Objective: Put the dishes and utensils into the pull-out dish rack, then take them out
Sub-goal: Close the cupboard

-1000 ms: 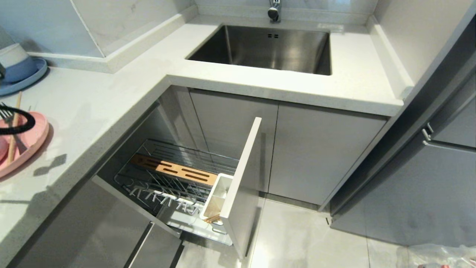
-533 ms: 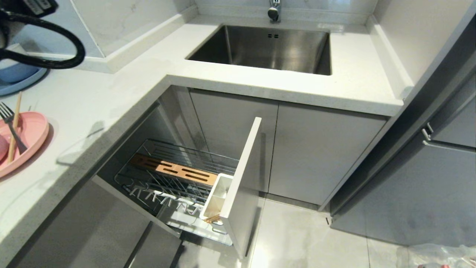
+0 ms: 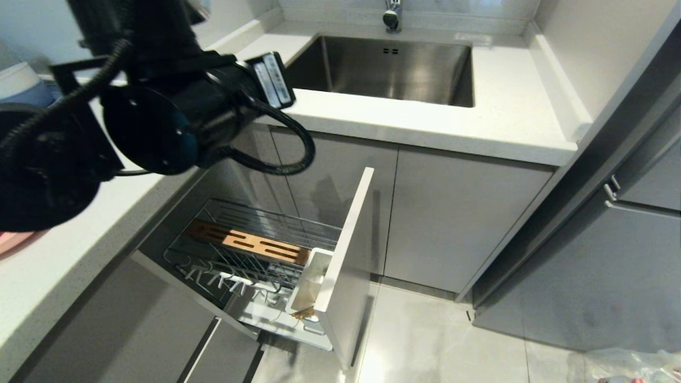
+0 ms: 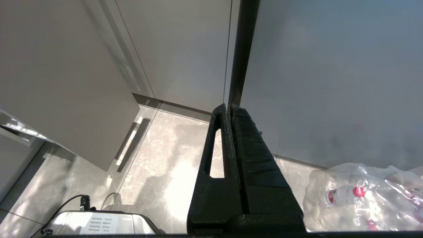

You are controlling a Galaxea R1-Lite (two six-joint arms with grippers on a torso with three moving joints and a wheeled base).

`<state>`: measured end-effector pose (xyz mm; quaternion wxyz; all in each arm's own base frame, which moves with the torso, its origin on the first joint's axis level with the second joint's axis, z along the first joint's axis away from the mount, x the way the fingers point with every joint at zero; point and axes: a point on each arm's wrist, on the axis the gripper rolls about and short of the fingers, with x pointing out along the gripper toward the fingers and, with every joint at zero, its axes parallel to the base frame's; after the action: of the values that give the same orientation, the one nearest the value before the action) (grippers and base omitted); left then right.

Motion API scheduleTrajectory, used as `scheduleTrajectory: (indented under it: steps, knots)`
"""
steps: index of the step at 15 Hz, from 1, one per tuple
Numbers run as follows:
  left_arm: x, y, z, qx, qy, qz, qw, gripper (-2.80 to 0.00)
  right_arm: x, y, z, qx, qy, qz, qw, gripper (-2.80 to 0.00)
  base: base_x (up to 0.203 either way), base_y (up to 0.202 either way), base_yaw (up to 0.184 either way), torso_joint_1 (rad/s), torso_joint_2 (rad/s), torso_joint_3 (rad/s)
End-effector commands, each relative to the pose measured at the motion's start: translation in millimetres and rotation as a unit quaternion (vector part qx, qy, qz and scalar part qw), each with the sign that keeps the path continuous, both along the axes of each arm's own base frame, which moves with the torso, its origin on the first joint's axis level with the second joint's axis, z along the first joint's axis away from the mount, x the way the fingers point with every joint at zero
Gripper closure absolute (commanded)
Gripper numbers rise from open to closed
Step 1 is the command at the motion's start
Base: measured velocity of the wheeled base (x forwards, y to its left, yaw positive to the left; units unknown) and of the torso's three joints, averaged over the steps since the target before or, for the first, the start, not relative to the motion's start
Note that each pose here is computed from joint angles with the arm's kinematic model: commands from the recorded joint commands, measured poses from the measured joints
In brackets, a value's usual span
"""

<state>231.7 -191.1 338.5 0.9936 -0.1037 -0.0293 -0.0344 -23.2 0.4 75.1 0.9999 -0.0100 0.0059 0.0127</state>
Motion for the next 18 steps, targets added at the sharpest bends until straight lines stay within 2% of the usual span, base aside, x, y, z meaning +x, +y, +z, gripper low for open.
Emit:
scheduleTrajectory:
  steps: [1,3,4,6,10,15,18]
  knots:
    - [7.1,-31.2,-29.2,0.022,0.048,-0.038,0.9979,0.00,0.0,0.0,0.0,-0.001,0.000,0.000,1.000,0.00,0.000,0.000,0.000,0.000,0.00,0.000]
    - [11.5,-47.5,-53.0,0.040,0.097,-0.069,0.9921,0.00,0.0,0.0,0.0,0.000,0.000,0.000,1.000,0.00,0.000,0.000,0.000,0.000,0.00,0.000]
    - [13.2,-54.5,-64.7,0.051,0.122,-0.094,0.9867,0.00,0.0,0.0,0.0,-0.001,0.000,0.000,1.000,0.00,0.000,0.000,0.000,0.000,0.00,0.000]
    - [12.2,-69.3,-85.0,0.070,0.160,-0.119,0.9775,0.00,0.0,0.0,0.0,-0.001,0.000,0.000,1.000,0.00,0.000,0.000,0.000,0.000,0.00,0.000]
    - [11.8,-84.0,-115.8,0.107,0.214,-0.157,0.9581,0.00,0.0,0.0,0.0,-0.001,0.000,0.000,1.000,0.00,0.000,0.000,0.000,0.000,0.00,0.000]
    - [21.1,-96.4,-149.0,0.142,0.246,-0.151,0.9469,0.00,0.0,0.0,0.0,0.000,0.000,0.000,1.000,0.00,0.000,0.000,0.000,0.000,0.00,0.000]
    - [31.8,-101.1,-170.9,0.177,0.254,-0.110,0.9445,0.00,0.0,0.0,0.0,-0.001,0.000,0.000,1.000,0.00,0.000,0.000,0.000,0.000,0.00,0.000]
